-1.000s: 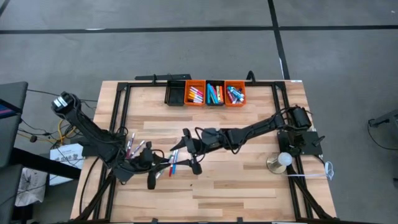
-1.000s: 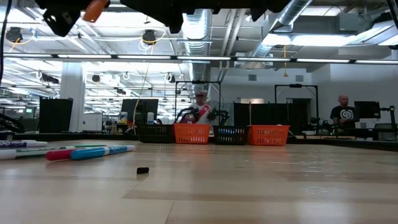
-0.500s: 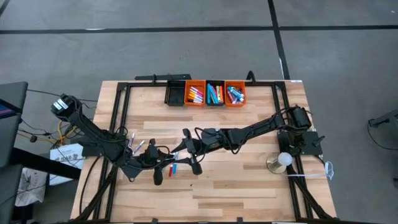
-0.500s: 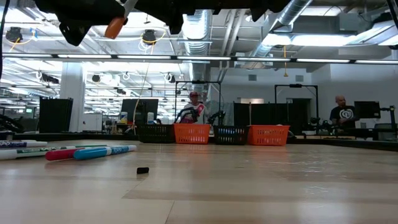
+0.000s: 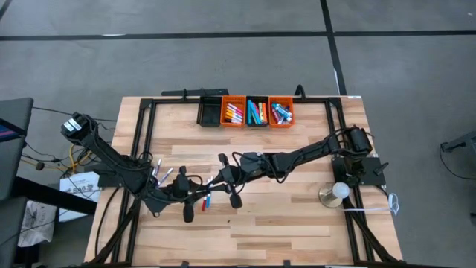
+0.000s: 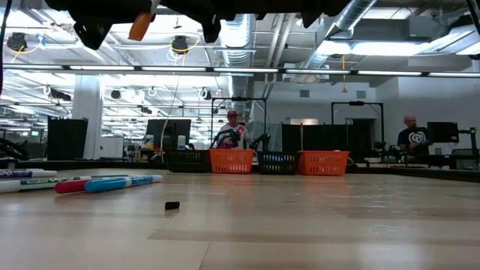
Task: Pick & Place Markers
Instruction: Put the white orange highlighter pen into the left orange bin
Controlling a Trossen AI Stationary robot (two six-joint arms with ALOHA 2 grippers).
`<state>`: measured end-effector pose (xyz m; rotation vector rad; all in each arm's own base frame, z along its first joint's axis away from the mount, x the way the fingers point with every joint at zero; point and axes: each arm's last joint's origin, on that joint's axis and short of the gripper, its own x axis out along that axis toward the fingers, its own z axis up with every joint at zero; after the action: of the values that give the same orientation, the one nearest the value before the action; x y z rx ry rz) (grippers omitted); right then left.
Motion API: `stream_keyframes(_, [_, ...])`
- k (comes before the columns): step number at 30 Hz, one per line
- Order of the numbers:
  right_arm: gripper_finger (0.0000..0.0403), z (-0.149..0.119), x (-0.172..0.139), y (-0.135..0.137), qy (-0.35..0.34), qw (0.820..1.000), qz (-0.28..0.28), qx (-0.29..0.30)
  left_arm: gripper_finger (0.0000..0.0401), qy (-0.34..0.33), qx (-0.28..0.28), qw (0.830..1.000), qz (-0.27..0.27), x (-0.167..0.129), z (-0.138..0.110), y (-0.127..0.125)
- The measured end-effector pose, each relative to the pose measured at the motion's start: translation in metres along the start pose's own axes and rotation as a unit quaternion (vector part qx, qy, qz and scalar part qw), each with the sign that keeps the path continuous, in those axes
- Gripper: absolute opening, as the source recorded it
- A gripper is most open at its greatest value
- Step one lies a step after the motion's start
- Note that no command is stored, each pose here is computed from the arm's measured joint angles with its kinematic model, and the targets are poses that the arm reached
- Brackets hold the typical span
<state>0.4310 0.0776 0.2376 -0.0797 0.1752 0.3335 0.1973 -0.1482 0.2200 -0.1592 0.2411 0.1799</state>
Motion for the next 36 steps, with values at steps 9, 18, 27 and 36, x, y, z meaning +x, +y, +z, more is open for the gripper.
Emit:
stream_keyframes(9, [0.0026,0.000,0.000,0.001,0.001,1.000,0.004,-0.005,0.0079,0.008,-0.020,1.000,-0.020,0.001,0.001,0.000])
stream_keyframes(18, [0.0028,-0.002,0.000,0.001,0.007,1.000,0.011,-0.003,0.0155,0.019,-0.020,0.999,-0.038,0.001,0.000,-0.001])
stream_keyframes(27, [0.0026,-0.004,-0.001,-0.004,0.018,1.000,0.004,0.001,0.0177,0.063,-0.023,0.997,-0.034,-0.010,-0.002,0.008])
stream_keyframes(36, [0.0026,-0.010,-0.004,-0.018,0.042,0.999,-0.021,0.012,0.0177,0.100,-0.020,0.995,-0.016,-0.024,-0.007,0.015])
